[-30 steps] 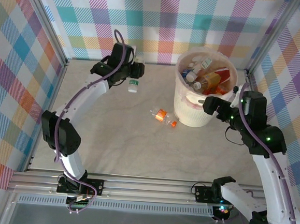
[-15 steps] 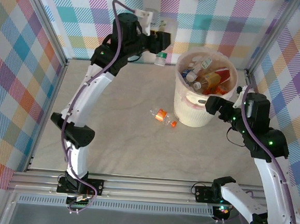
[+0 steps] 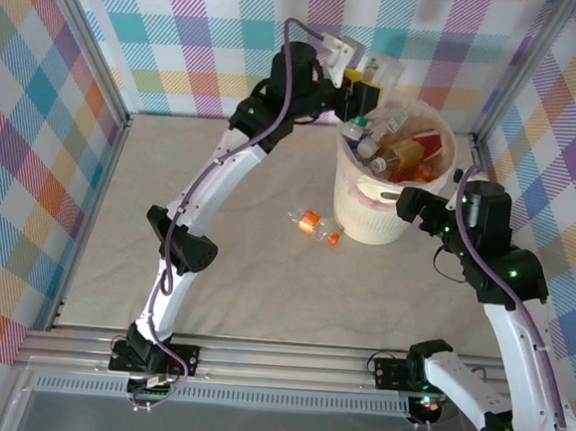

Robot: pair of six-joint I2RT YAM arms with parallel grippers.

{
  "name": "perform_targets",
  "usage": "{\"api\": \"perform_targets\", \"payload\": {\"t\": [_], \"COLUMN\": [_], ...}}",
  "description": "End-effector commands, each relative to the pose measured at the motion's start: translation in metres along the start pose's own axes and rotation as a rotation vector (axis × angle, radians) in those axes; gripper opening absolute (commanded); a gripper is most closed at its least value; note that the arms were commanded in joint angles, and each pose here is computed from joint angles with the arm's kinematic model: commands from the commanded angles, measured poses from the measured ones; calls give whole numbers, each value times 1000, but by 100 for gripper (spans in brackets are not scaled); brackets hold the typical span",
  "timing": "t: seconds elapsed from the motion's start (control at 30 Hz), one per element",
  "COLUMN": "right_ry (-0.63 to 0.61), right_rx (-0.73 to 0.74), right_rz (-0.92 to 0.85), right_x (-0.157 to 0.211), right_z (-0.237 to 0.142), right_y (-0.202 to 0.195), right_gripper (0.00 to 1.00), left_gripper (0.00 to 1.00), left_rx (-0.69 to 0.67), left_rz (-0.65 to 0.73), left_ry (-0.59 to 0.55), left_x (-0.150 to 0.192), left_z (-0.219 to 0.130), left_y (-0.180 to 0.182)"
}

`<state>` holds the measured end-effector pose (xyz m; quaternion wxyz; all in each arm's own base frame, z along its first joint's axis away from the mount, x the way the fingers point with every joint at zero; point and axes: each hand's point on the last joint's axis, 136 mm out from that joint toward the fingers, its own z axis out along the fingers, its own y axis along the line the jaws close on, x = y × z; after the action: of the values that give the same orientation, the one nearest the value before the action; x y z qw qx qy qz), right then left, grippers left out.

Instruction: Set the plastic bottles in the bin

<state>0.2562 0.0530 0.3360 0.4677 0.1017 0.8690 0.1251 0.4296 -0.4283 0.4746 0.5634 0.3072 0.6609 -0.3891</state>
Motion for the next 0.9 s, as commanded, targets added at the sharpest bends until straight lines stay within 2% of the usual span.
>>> {"api": "perform_targets", "payload": {"t": [0.0, 0.3, 0.43, 0.6, 0.73, 0.8, 0.87], "right_ry": [-45, -220, -281, -300, -296, -291, -285], "right_rx": [32, 233, 269, 273, 276, 278, 279], "right_rz": [7, 154, 172, 168, 160, 157, 154], "right_x": [-6, -21, -25, -25, -27, -27, -27], "right_z": [-2, -41, -59, -67, -65, -63, -60], "right_y": [-7, -53, -64, -67, -66, -65, -64], "right_gripper": [100, 100, 100, 100, 100, 100, 100], "left_gripper": [35, 35, 36, 37, 49, 58, 72], "left_rx": [92, 106, 106, 76, 76, 85, 93], "left_rz": [186, 342, 387, 448, 475, 481, 484], "left_ry": [-101, -2, 36, 106, 143, 158, 164], "left_x": [-28, 22, 43, 74, 88, 94, 96], "left_z": [-3, 31, 43, 58, 62, 63, 64], "left_y": [-44, -65, -66, -63, -64, -65, -69]}}
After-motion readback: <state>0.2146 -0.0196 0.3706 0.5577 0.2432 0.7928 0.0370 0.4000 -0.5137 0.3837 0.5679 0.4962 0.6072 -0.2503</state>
